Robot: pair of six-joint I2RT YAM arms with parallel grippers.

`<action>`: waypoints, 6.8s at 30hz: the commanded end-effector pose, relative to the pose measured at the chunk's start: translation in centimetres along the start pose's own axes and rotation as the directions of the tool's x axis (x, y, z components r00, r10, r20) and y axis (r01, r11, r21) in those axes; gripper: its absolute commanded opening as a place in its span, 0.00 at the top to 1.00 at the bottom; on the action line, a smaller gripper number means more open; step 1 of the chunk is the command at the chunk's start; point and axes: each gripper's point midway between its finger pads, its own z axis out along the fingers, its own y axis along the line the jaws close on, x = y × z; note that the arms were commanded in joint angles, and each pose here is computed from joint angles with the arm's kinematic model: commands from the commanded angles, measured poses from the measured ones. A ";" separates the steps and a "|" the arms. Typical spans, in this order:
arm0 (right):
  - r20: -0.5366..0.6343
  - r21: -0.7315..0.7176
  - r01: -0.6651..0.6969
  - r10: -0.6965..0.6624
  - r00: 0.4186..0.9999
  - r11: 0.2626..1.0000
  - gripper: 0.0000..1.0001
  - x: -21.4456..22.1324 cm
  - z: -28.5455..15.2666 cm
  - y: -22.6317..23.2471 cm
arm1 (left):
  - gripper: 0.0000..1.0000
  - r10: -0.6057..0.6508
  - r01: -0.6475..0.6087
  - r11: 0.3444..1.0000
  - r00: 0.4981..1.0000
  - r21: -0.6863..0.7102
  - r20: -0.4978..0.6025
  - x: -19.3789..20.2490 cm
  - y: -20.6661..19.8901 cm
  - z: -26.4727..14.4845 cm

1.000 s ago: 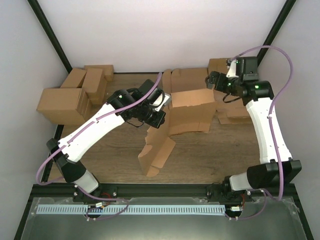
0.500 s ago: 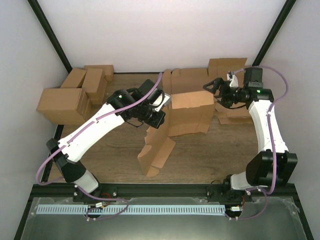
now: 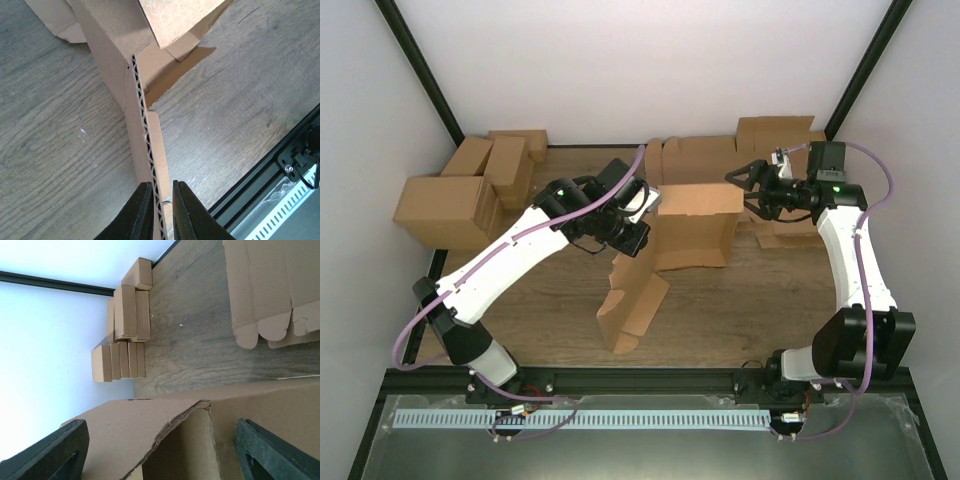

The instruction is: Fold the paper box

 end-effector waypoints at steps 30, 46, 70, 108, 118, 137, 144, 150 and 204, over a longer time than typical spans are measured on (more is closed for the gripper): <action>-0.108 0.058 0.128 -0.121 0.987 0.990 0.41 4.2 0.9 -2.8 | 0.88 0.023 -0.024 0.998 1.000 0.064 0.009 -1.2 -1.2 1.0; -0.104 0.133 0.212 -0.199 0.974 0.968 0.34 3.8 1.4 -3.2 | 0.15 -0.007 0.009 1.000 0.996 -0.025 0.084 -4.3 0.4 -1.8; -0.084 0.154 0.237 -0.226 0.970 0.959 0.31 3.0 1.6 -2.4 | 0.15 0.040 -0.083 0.974 0.979 0.213 0.198 -13.6 1.3 5.7; 0.067 0.321 0.131 -0.160 0.985 0.938 0.20 0.1 0.1 0.7 | 0.40 -0.097 0.093 0.994 0.991 0.057 0.087 -7.5 6.8 6.1; 0.003 -0.026 -0.211 0.211 0.978 0.977 0.23 7.5 0.7 5.9 | 0.40 -0.140 0.132 0.988 0.986 0.084 0.089 -7.0 6.4 5.8; -0.012 -0.200 -0.264 0.267 0.964 0.944 0.32 9.3 7.4 5.6 | 0.41 -0.165 0.152 0.981 0.981 0.124 0.100 -6.6 5.8 5.8; 0.060 -0.271 -0.245 0.271 0.961 0.931 0.39 7.9 8.2 5.3 | 0.41 -0.151 0.135 0.979 0.984 0.154 0.094 -6.4 5.3 5.7; 0.114 -0.373 -0.194 0.253 0.961 0.907 0.48 6.8 8.3 5.7 | 0.42 -0.157 0.142 0.974 0.985 0.179 0.077 -6.0 4.9 5.9; 0.052 -0.447 -0.206 0.256 0.965 0.871 0.99 8.7 10.9 7.9 | 0.33 -0.155 0.120 0.968 0.976 0.219 0.150 -6.4 4.1 3.7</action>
